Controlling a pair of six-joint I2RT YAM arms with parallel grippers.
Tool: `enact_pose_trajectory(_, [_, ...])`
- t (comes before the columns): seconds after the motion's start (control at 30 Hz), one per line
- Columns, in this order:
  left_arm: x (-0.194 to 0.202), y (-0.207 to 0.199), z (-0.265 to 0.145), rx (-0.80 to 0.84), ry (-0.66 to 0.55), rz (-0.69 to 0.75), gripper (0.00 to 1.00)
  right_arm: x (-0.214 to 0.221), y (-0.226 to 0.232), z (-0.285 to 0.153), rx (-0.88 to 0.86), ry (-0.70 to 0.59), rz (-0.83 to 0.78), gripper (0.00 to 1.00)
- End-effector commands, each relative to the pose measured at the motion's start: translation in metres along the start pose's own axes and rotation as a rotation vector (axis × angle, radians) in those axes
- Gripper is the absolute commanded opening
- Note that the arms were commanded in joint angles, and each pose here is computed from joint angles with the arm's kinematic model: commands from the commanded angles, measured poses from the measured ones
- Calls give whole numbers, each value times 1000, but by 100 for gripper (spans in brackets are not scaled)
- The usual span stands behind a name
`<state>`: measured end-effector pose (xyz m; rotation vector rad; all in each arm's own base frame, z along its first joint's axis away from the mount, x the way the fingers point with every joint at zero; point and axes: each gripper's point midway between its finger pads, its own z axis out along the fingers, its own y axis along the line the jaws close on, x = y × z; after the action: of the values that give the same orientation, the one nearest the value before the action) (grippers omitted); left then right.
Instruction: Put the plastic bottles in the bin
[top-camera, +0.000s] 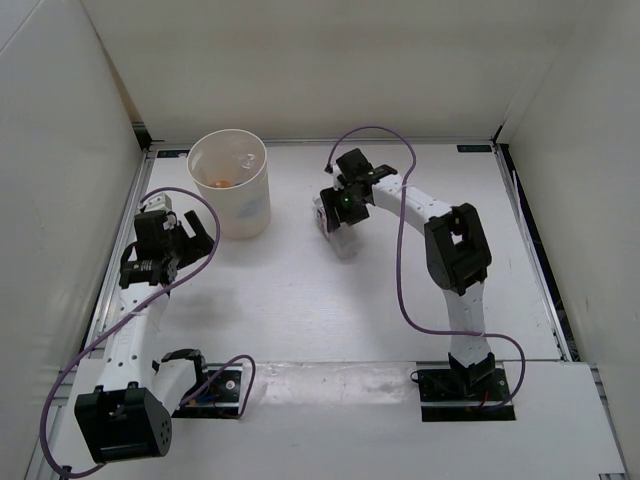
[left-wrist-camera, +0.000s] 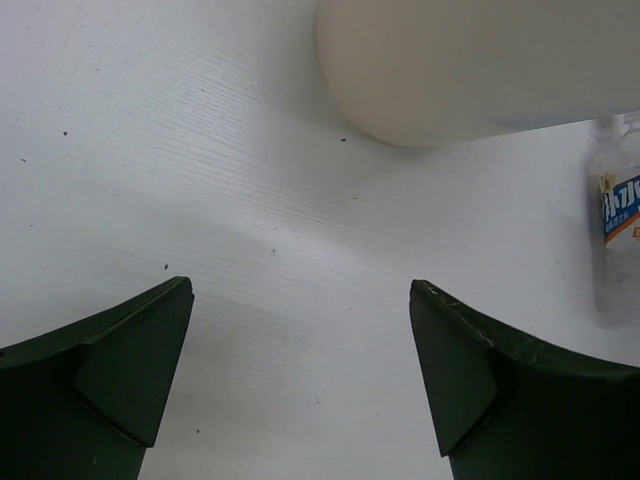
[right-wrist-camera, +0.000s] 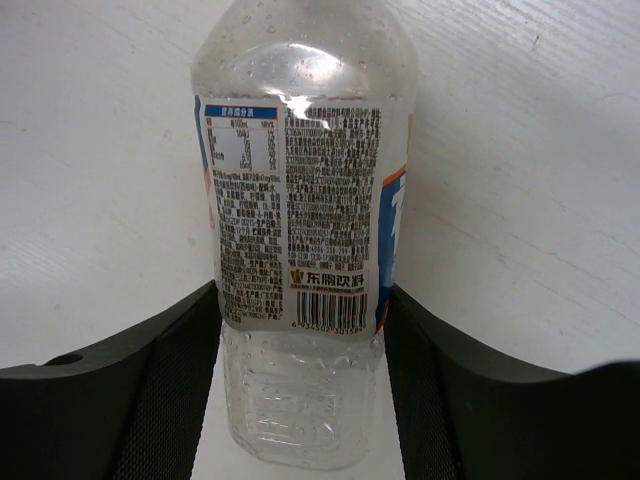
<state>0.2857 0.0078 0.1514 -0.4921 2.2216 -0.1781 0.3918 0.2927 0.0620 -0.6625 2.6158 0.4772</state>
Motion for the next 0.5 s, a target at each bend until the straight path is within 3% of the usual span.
enact_pose_trajectory(0.0, [-3,-1,-3,8,-25,5,100,-66,19,-52,-32,-185,1,0])
enact_pose_trajectory(0.27, [-2,-2,-2,14,-20,7,100,-192,31,-150,100,-605,13,0])
enact_pose_trajectory(0.4, [-2,-3,-3,19,-24,5,100,-246,70,-213,39,-869,-59,0])
enact_pose_trajectory(0.47, [-3,-2,-4,18,-26,6,100,-257,87,-230,-9,-939,-105,0])
